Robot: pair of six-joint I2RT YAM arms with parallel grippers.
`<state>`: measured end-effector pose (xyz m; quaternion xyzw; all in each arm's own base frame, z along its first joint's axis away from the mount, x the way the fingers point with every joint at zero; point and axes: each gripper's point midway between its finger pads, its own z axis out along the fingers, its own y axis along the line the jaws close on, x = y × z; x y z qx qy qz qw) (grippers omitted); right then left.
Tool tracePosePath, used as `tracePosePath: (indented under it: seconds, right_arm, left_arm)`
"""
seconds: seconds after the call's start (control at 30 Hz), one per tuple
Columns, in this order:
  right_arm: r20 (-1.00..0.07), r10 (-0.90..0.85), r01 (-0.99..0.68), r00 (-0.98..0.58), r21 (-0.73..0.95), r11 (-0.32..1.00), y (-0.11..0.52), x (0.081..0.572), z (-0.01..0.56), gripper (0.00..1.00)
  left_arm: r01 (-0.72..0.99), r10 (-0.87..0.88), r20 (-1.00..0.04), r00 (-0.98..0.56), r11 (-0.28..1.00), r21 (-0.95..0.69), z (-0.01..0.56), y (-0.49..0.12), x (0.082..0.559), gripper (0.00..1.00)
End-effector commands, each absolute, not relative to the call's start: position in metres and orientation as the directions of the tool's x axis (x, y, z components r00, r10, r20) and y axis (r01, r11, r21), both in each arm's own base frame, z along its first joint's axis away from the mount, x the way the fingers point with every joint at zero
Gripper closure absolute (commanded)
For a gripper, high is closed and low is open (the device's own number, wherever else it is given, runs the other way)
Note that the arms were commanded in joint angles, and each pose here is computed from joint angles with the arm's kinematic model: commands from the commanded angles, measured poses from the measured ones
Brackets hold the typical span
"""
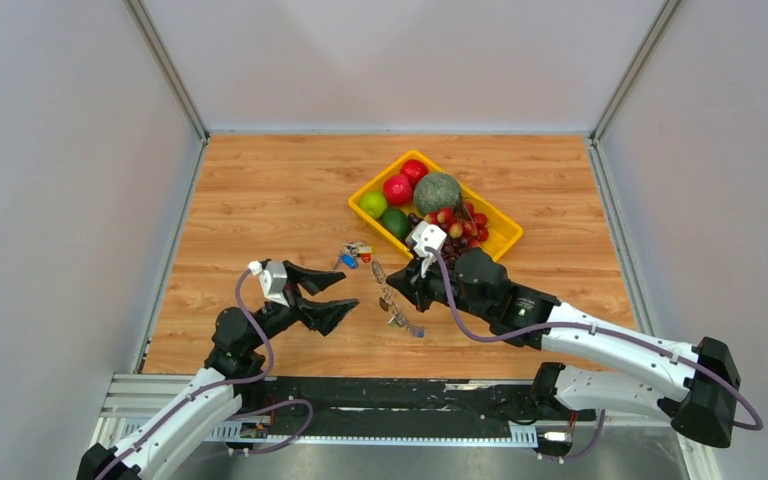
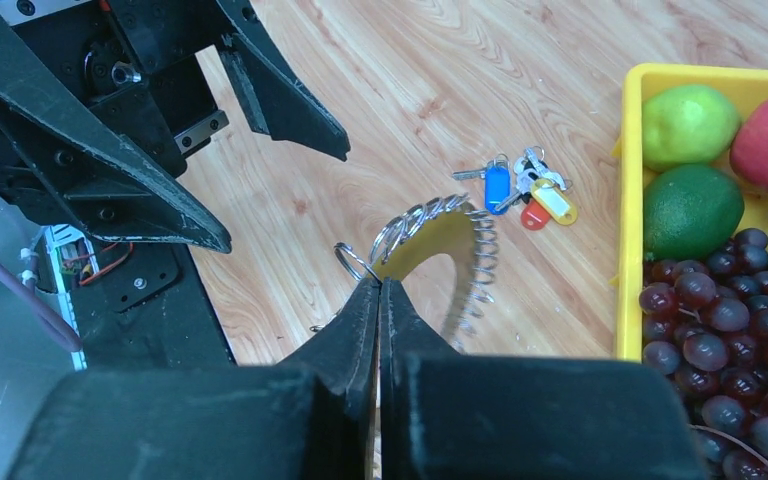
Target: Remove the keys from the keyring
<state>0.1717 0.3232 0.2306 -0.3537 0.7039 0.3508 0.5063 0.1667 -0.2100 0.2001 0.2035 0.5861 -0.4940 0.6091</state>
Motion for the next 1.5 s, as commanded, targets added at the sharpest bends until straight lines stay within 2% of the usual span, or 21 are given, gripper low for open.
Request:
tracePosePath:
  seconds: [0.0,0.2,0.37,0.7,0.87,1.0,1.47]
  right_arm:
    - [-0.978,-0.038,-0.864,-0.206,0.163,0.477,0.324,0.168,0.273,1.00]
    - [-0.977,-0.025,-0.860,-0.211,0.173,0.480,0.318,0.165,0.280,1.00]
    - [-0.977,-0.022,-0.862,-0.212,0.176,0.475,0.317,0.163,0.286,1.00]
    - [-0.982,-0.016,-0.862,-0.187,0.156,0.483,0.314,0.166,0.302,1.00]
    - [-0.987,-0.005,-0.864,-0.161,0.138,0.484,0.311,0.168,0.314,1.00]
    - [-0.989,0.002,-0.873,-0.149,0.133,0.469,0.312,0.167,0.324,1.00]
    - [-0.990,-0.006,-0.899,-0.141,0.126,0.420,0.313,0.157,0.332,1.00]
  left_arm:
    - [0.887,-0.356,-0.923,-0.144,0.368,-0.280,0.189,-0.215,0.151,0.17]
    - [0.915,-0.272,-0.958,-0.096,0.355,-0.192,0.187,-0.232,0.147,0.23]
    - [0.914,-0.151,-0.981,-0.123,0.369,-0.171,0.181,-0.248,0.153,0.26]
    - [0.904,-0.178,-0.978,-0.109,0.391,-0.172,0.205,-0.262,0.149,0.26]
    - [0.921,-0.118,-0.993,-0.004,0.385,-0.050,0.211,-0.271,0.151,0.20]
    - [0.942,-0.077,-0.994,0.071,0.333,0.042,0.218,-0.281,0.149,0.20]
    - [0.929,-0.058,-0.988,0.147,0.350,0.117,0.233,-0.291,0.163,0.29]
